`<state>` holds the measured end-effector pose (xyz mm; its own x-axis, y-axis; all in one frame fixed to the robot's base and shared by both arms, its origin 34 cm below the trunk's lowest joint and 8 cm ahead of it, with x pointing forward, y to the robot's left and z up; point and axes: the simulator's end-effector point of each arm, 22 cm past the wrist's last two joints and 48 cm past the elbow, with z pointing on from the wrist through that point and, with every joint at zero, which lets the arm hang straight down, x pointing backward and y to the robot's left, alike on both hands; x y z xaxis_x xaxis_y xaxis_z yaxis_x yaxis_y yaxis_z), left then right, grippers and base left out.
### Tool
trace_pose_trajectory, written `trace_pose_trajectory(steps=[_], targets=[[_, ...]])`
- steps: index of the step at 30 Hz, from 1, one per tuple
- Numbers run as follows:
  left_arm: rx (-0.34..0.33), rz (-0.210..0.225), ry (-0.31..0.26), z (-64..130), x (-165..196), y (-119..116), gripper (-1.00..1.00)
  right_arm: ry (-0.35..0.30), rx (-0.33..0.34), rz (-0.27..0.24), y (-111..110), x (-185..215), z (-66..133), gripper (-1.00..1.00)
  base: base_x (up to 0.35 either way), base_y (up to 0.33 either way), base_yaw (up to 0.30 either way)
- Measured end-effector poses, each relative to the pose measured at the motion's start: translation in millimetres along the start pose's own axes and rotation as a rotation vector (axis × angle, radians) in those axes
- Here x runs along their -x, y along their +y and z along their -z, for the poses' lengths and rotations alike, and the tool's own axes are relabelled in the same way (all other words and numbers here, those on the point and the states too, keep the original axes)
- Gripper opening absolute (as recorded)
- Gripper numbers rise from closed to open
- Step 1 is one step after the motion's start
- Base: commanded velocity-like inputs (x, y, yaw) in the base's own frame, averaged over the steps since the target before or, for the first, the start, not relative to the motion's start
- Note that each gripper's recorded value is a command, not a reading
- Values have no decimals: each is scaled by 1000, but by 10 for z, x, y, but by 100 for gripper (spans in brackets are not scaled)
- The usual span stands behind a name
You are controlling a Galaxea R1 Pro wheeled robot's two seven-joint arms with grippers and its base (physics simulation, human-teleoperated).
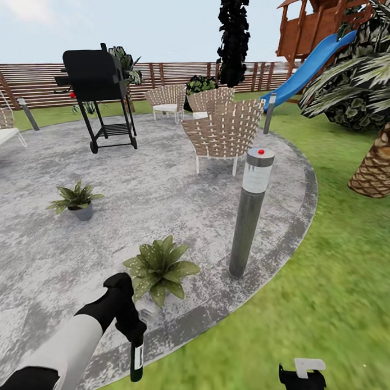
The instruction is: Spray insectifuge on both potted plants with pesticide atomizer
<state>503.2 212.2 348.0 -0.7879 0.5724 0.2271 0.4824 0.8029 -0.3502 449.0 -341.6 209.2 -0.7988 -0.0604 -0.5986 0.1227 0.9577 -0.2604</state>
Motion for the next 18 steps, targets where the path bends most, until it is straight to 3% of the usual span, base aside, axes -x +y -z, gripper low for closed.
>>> trace_pose_trajectory(steps=[7, 18], targets=[[23, -30, 8, -197, 41, -166, -100, 0, 2, -3, 18, 1, 4, 100, -8, -5, 208], [35, -46, -2, -207, 118, -227, -100, 1, 0, -1, 6, -3, 2, 100, -43, -44, 6]])
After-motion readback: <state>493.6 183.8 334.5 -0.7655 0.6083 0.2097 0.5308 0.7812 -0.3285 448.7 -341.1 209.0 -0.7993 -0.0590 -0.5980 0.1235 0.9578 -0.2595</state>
